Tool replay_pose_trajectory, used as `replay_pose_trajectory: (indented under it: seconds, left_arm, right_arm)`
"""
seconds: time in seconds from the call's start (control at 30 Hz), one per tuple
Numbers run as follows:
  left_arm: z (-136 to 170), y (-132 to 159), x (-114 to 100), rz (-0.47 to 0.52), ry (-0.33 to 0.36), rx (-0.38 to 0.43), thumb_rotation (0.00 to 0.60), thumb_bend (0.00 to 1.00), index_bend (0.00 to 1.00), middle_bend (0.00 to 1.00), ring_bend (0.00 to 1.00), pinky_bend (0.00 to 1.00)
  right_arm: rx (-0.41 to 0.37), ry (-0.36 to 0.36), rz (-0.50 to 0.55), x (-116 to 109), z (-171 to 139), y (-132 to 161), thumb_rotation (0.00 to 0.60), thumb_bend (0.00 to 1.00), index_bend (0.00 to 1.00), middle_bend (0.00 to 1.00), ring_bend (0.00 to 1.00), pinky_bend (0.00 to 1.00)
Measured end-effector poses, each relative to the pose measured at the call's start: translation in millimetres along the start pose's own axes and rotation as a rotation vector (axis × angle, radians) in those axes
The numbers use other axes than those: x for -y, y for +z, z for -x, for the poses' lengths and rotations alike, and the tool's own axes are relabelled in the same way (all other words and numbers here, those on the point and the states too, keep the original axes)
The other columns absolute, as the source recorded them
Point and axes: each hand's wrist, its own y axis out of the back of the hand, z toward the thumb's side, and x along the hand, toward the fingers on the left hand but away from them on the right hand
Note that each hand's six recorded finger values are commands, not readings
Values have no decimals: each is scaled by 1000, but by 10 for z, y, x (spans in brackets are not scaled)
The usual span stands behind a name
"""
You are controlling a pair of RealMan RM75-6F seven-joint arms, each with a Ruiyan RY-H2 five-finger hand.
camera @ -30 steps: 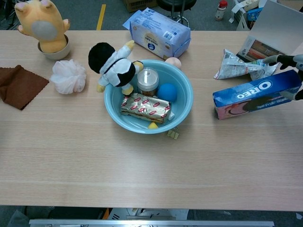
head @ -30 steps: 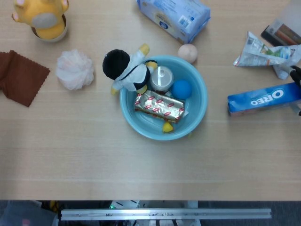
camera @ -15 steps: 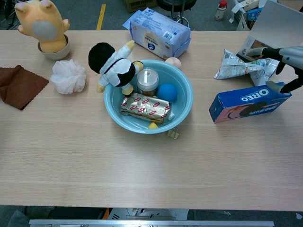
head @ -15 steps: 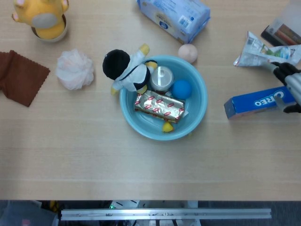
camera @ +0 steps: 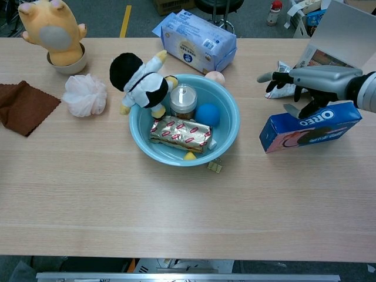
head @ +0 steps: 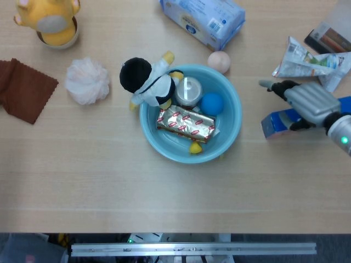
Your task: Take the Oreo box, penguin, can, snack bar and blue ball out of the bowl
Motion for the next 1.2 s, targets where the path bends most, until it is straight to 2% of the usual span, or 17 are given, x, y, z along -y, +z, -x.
replay_pose_trajectory:
  seconds: [0.27, 0.57, 0.93, 1.07, 1.2]
  left_arm:
    - [14, 6, 5, 2, -1, 2, 600, 404, 303, 316, 273, 221]
    - [14, 0, 14, 2, -1, 2, 600, 405, 303, 316, 273, 221]
    - [-71, 51, 5, 22, -21, 39, 600, 404, 303, 317, 273, 221]
    - [-155, 94, -3, 25, -33, 73, 600, 404, 303, 316, 273, 221]
    - [-251, 171, -15, 17, -41, 121, 600, 405, 303, 317, 273, 221]
  right_arm:
    - [-68, 48, 19, 86, 348, 399, 600, 531, 0, 203, 182, 373]
    - [-102, 61, 66, 146, 470, 631, 600, 531, 0, 203, 198, 393]
    - [-206, 79, 91, 264, 568, 1116, 600, 530, 0, 203, 197, 393]
    - [-225, 54, 89, 213, 490, 1165, 600, 527, 0, 203, 198, 393]
    - [-219, -13, 73, 22, 294, 1067, 600, 524, 0, 203, 198, 393]
